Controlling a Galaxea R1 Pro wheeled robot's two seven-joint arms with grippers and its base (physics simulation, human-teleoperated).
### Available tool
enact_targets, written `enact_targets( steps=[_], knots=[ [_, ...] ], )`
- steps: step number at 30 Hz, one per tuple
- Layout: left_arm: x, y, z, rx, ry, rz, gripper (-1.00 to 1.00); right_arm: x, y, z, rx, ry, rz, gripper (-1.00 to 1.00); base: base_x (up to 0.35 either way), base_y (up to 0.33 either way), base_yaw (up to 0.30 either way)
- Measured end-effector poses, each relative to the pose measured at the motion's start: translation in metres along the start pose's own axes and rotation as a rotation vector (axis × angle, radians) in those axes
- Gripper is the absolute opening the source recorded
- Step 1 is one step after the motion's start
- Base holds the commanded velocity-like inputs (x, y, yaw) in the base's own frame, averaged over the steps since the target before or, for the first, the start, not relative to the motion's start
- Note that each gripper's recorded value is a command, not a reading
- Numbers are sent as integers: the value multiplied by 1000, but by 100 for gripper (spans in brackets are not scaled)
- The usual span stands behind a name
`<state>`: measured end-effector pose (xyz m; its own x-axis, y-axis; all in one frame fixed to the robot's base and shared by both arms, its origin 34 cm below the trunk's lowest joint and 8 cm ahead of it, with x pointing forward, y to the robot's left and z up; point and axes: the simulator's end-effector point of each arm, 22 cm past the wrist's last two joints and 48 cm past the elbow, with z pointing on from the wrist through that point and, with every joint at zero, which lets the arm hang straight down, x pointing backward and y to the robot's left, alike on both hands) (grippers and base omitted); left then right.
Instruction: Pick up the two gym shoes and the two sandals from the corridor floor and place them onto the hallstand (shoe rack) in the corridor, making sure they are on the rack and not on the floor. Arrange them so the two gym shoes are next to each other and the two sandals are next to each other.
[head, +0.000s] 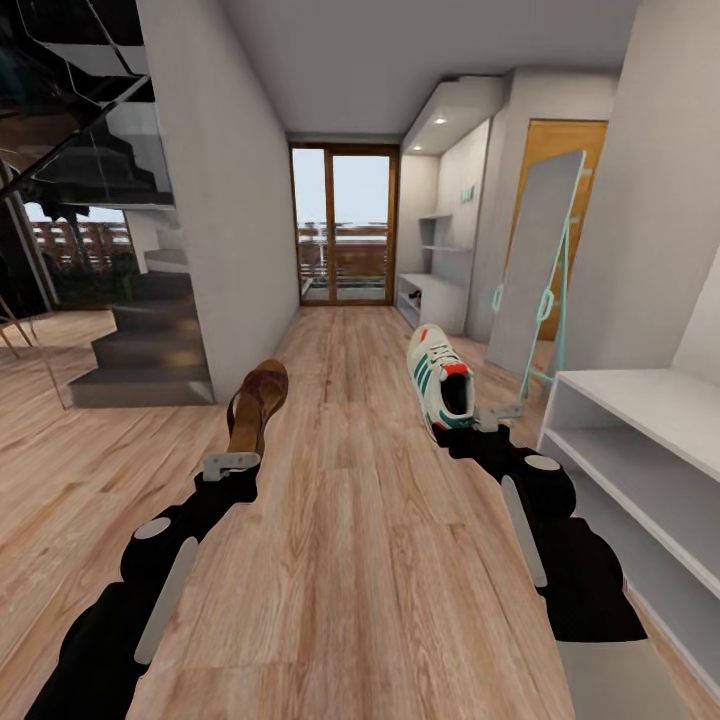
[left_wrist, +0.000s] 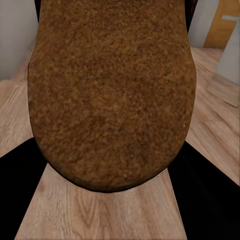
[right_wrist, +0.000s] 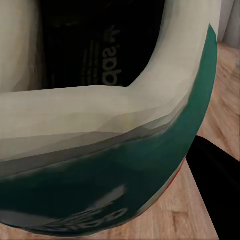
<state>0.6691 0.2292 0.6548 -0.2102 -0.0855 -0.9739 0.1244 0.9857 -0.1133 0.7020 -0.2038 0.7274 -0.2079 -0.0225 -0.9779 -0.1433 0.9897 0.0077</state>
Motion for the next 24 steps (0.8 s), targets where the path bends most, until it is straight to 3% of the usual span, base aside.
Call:
enact_targets(
  steps=[24],
  knots=[
    [0, 0, 0, 1, 0, -1, -100, 0, -1, 0, 3, 0, -1, -100, 344, 0, 0]
  ],
)
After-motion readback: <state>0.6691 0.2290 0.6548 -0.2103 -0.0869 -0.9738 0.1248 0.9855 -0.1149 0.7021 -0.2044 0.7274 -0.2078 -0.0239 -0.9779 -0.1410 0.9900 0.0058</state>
